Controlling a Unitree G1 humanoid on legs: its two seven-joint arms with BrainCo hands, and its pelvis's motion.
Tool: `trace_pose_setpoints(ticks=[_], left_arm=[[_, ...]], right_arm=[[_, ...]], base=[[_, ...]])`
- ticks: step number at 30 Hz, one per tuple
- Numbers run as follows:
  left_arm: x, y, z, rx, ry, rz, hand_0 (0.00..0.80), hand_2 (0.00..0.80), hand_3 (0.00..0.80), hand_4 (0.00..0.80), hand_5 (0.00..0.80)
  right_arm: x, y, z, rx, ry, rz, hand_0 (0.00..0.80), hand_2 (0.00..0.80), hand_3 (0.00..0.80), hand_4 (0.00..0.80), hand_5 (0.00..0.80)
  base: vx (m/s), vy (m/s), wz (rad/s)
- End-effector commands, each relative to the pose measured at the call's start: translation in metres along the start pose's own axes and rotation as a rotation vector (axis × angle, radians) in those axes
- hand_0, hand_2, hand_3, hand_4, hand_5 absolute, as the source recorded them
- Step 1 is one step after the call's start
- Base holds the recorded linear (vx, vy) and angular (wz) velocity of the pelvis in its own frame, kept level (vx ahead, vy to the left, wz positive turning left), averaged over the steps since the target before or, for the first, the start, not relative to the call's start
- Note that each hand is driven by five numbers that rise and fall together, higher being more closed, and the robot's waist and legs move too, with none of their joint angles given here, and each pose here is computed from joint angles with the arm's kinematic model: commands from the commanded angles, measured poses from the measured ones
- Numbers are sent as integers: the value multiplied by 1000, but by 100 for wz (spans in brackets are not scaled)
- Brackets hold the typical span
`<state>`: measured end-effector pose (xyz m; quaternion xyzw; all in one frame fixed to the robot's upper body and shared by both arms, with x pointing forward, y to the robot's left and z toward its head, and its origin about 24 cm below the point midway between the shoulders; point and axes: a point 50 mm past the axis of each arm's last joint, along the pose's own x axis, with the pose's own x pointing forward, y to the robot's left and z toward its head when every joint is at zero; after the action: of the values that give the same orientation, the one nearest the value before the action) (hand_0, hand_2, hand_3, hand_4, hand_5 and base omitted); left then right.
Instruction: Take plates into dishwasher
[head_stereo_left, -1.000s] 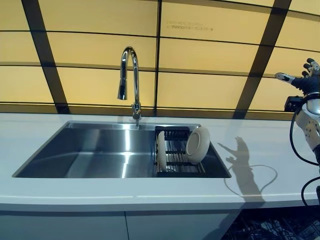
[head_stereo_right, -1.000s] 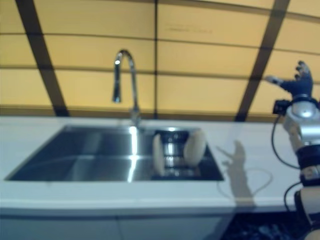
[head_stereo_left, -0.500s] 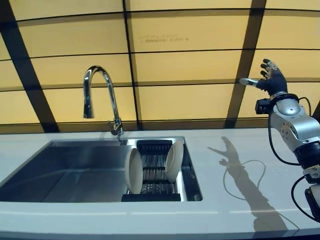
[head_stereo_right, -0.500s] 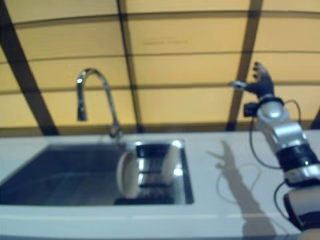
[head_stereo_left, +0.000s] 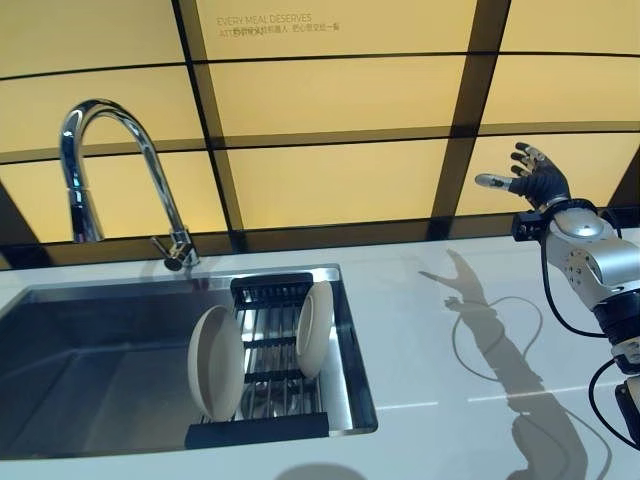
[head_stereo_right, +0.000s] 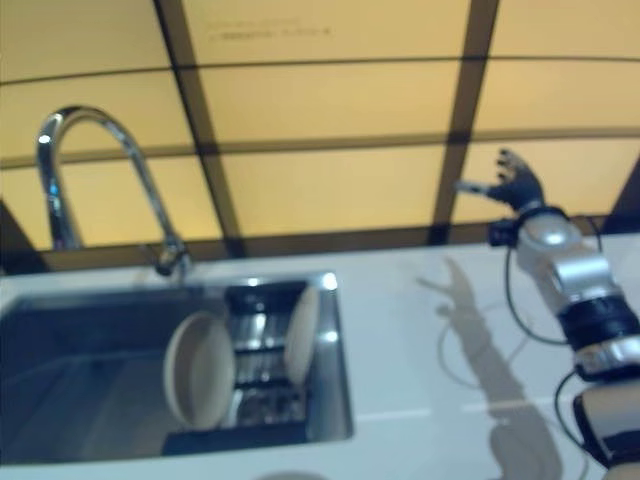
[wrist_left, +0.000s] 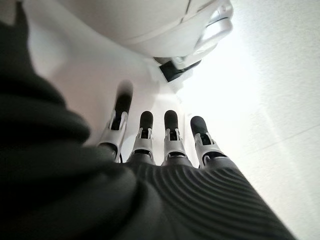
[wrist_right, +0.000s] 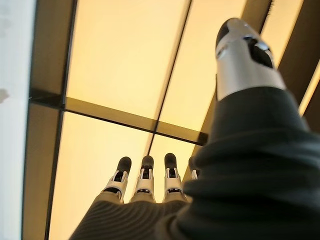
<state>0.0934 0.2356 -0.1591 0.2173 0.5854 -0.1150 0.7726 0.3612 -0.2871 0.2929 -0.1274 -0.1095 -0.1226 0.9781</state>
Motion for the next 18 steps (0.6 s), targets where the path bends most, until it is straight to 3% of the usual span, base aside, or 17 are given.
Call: trace_pose_setpoints(ticks=[1, 18], left_arm=[[-2, 22, 3, 65, 9, 58, 0, 0, 0, 0, 0], [-1, 23, 3, 52, 22, 68, 0, 0, 0, 0, 0]], right_arm=[[-6, -8, 23, 75, -108, 5, 0, 0, 0, 0, 0], [-17, 14, -11, 169, 10, 119, 0, 0, 0, 0, 0]], base=[[39, 85, -1], [15, 71, -2]])
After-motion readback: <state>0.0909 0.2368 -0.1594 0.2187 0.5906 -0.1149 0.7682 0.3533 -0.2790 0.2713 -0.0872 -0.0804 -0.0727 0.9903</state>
